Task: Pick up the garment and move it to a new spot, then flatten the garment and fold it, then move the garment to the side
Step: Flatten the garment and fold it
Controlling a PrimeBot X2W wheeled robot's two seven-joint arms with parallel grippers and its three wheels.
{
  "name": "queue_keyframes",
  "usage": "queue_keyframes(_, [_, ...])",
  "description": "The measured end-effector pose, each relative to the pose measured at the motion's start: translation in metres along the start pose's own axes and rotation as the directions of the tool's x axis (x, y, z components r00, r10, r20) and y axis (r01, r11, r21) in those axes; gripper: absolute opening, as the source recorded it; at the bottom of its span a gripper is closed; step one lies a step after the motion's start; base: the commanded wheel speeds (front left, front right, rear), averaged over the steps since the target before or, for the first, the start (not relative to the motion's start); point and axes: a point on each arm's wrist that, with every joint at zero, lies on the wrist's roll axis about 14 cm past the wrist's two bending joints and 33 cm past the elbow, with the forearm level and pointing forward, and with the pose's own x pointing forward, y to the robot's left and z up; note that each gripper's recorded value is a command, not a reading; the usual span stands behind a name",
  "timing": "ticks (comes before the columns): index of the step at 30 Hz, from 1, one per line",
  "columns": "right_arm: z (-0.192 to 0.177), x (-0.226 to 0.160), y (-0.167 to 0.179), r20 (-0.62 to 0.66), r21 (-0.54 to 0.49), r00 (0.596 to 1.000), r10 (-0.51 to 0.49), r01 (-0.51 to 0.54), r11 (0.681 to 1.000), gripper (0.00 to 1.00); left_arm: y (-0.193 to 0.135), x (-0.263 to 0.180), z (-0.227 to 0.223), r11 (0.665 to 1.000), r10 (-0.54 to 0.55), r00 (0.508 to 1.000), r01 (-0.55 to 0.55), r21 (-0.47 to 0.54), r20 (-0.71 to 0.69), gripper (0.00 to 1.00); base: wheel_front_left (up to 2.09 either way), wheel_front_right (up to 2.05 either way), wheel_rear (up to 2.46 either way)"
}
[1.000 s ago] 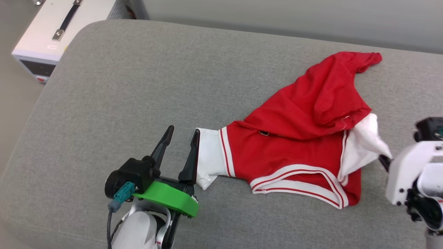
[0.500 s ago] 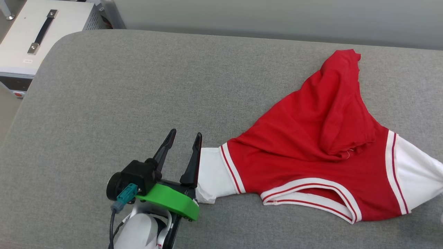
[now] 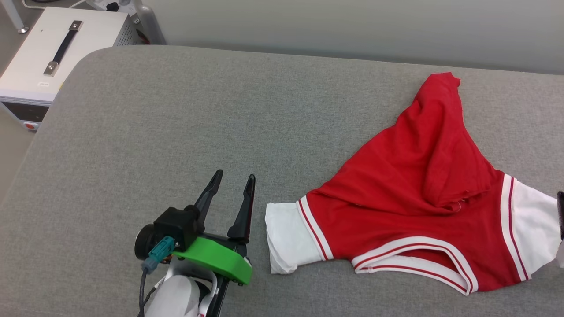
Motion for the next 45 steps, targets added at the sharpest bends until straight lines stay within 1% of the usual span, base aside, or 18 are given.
queue_keyframes(2, [0.021,-0.005,0.007,0.109,0.008,0.994,0.022,-0.023,1.000,1.00,-0.002,-0.001,0.000,1.000,-0.005,1.000,0.005,-0.008,0.000,1.00,0.00,0.00,0.00])
queue_keyframes(3, [0.035,-0.009,0.009,0.178,0.012,0.984,0.028,-0.030,0.999,1.00,-0.003,-0.001,0.000,1.000,-0.007,1.000,0.007,-0.015,0.001,1.00,0.00,0.00,0.00])
queue_keyframes(5, [0.058,-0.019,0.011,0.300,0.020,0.953,0.035,-0.043,0.999,1.00,-0.006,-0.001,0.001,1.000,-0.015,1.000,0.015,-0.018,0.003,1.00,0.00,0.00,0.00])
queue_keyframes(7, [0.076,-0.031,0.015,0.415,0.048,0.909,0.034,-0.060,0.997,1.00,-0.009,0.000,0.001,0.999,-0.025,1.000,0.025,-0.022,0.006,1.00,0.00,0.00,0.00])
queue_keyframes(10, [0.084,-0.047,0.019,0.513,0.110,0.858,0.016,-0.085,0.990,1.00,-0.014,-0.002,-0.008,0.998,-0.055,0.998,0.054,-0.019,-0.028,1.00,0.00,0.00,0.00])
queue_keyframes(12, [0.085,-0.054,0.017,0.552,0.130,0.834,-0.001,-0.085,0.988,1.00,-0.012,-0.002,-0.016,0.998,-0.053,0.997,0.052,-0.019,-0.057,1.00,0.00,0.00,0.00])
queue_keyframes(14, [0.083,-0.058,0.014,0.573,0.134,0.820,-0.014,-0.077,0.988,1.00,-0.012,-0.001,-0.028,0.998,-0.064,0.989,0.062,-0.013,-0.133,1.00,0.00,0.00,0.00])
queue_keyframes(17, [0.079,-0.060,0.012,0.573,0.141,0.819,-0.023,-0.071,0.987,1.00,-0.014,0.006,-0.042,0.996,-0.089,0.959,0.094,0.006,-0.269,1.00,0.00,0.00,0.00])
queue_keyframes(19, [0.077,-0.060,0.009,0.569,0.147,0.822,-0.033,-0.062,0.987,1.00,-0.015,0.017,-0.038,0.992,-0.101,0.943,0.118,0.034,-0.318,1.00,0.00,0.00,0.00])
queue_keyframes(20, [0.077,-0.059,0.010,0.570,0.147,0.821,-0.034,-0.061,0.987,1.00,-0.015,0.021,-0.042,0.991,-0.102,0.922,0.127,0.043,-0.374,1.00,0.00,0.00,0.00])
queue_keyframes(22, [0.077,-0.059,0.013,0.567,0.150,0.823,-0.031,-0.067,0.986,1.00,-0.016,0.019,-0.058,0.987,-0.106,0.850,0.152,0.047,-0.515,1.00,0.00,0.00,0.00])
queue_keyframes(24, [0.076,-0.058,0.018,0.560,0.148,0.828,-0.022,-0.074,0.986,1.00,-0.016,0.012,-0.073,0.984,-0.102,0.768,0.170,0.047,-0.632,1.00,0.00,0.00,0.00])
queue_keyframes(28, [0.075,-0.058,0.024,0.558,0.150,0.830,-0.013,-0.085,0.985,1.00,-0.010,0.003,-0.092,0.982,-0.061,0.645,0.176,0.070,-0.762,1.00,0.00,0.00,0.00])
queue_keyframes(30, [0.073,-0.057,0.025,0.551,0.151,0.834,-0.013,-0.084,0.985,1.00,-0.011,0.002,-0.099,0.982,-0.056,0.612,0.175,0.066,-0.789,1.00,0.00,0.00,0.00])
queue_keyframes(41, [0.060,-0.051,0.016,0.516,0.152,0.856,-0.038,-0.048,0.987,1.00,-0.012,-0.005,-0.141,0.983,-0.045,0.494,0.175,0.048,-0.868,1.00,0.00,0.00,0.00])
queue_keyframes(42, [0.061,-0.050,0.015,0.516,0.152,0.856,-0.040,-0.046,0.987,1.00,-0.011,-0.005,-0.143,0.983,-0.043,0.480,0.178,0.050,-0.876,0.44,0.00,0.00,0.00])
queue_keyframes(43, [0.060,-0.050,0.014,0.515,0.153,0.856,-0.042,-0.044,0.987,1.00,-0.011,-0.005,-0.144,0.982,-0.042,0.477,0.181,0.051,-0.878,0.00,0.00,0.00,0.00])
queue_keyframes(45, [0.059,-0.049,0.013,0.510,0.153,0.859,-0.045,-0.039,0.987,1.00,-0.008,-0.001,-0.144,0.980,-0.037,0.481,0.189,0.063,-0.876,0.00,0.00,0.00,0.00])
